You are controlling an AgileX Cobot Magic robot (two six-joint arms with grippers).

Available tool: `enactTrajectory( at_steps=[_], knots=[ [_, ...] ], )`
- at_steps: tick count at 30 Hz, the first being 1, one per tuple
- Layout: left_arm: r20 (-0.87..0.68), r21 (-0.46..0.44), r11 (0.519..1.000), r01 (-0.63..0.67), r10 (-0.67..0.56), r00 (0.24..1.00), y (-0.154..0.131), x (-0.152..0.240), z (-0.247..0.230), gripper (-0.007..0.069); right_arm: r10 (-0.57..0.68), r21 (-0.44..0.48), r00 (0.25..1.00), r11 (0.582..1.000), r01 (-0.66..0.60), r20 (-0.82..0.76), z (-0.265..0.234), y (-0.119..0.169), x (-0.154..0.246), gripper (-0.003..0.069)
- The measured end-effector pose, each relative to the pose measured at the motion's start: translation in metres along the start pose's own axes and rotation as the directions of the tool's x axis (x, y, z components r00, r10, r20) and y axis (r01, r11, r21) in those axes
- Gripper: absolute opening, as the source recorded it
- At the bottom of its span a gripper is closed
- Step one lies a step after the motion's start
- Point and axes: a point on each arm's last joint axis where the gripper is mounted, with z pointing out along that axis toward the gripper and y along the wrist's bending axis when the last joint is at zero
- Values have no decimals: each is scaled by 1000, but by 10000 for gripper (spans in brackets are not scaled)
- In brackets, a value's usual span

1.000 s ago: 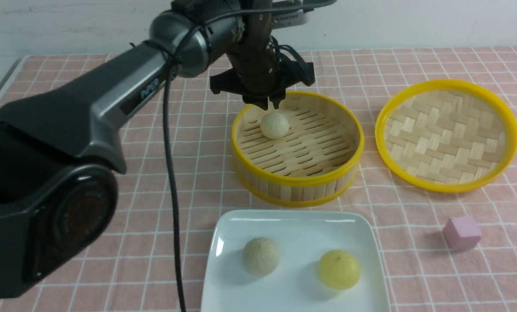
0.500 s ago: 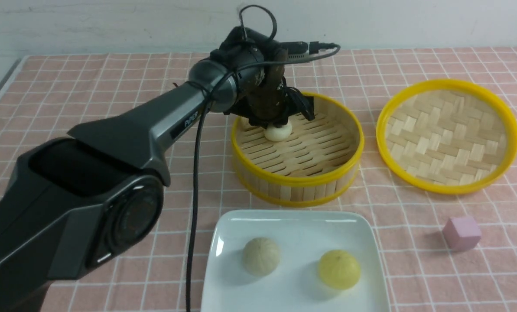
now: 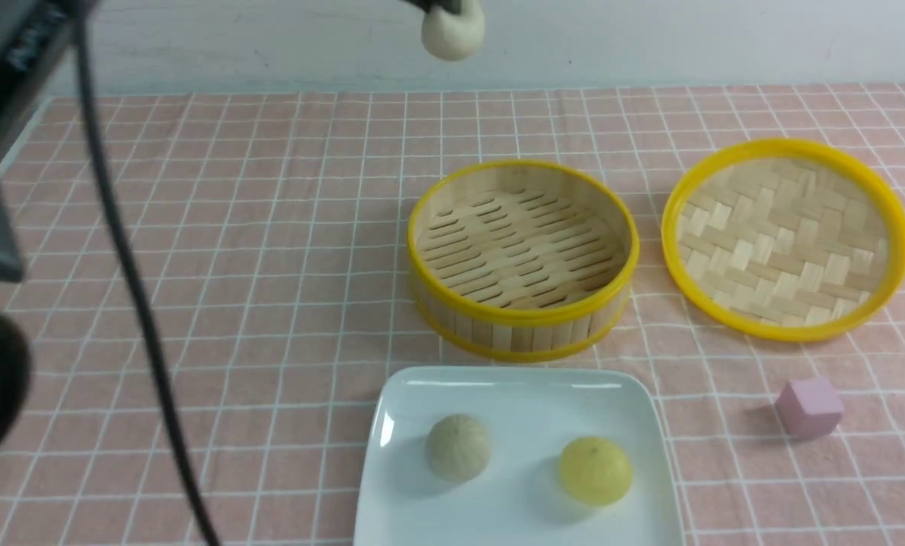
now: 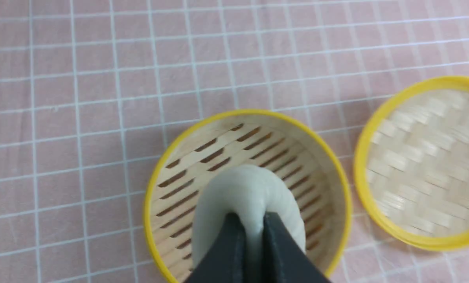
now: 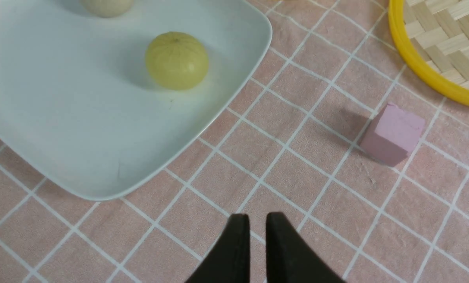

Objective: Put the steamed buns into the plate on the pink tablecloth.
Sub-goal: 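Carry the bun from the bamboo steamer to the plate with the left gripper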

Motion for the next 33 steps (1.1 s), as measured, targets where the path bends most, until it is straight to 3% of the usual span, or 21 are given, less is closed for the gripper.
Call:
enactTrajectory(
  at_steps=[3,4,5,11,16,20,26,33],
  knots=[
    [-92,101,995,-12,21,996,-6,20,-13,29,0,0,1000,1000,0,-1,0,0,0,94],
    [-197,129,991,-19,44,980,-9,45,-8,30,0,0,1000,1000,0,-1,0,0,0,94],
    [-214,129,991,-20,48,976,-9,48,-4,31,0,0,1000,1000,0,-1,0,0,0,95],
    [-621,104,991,-84,130,773,-19,187,41,31,0,0,1000,1000,0,-1,0,0,0,104],
    [-672,74,995,-67,99,734,-26,262,63,33,0,0,1000,1000,0,-1,0,0,0,111],
    [-645,48,998,-32,55,762,-28,285,71,34,0,0,1000,1000,0,-1,0,0,0,113],
    [-545,5,1000,-4,6,838,-25,281,78,46,0,0,1000,1000,0,-1,0,0,0,119],
    [-549,-157,988,13,-98,830,-15,290,95,141,0,0,1000,1000,0,-1,0,0,0,127]
  ],
)
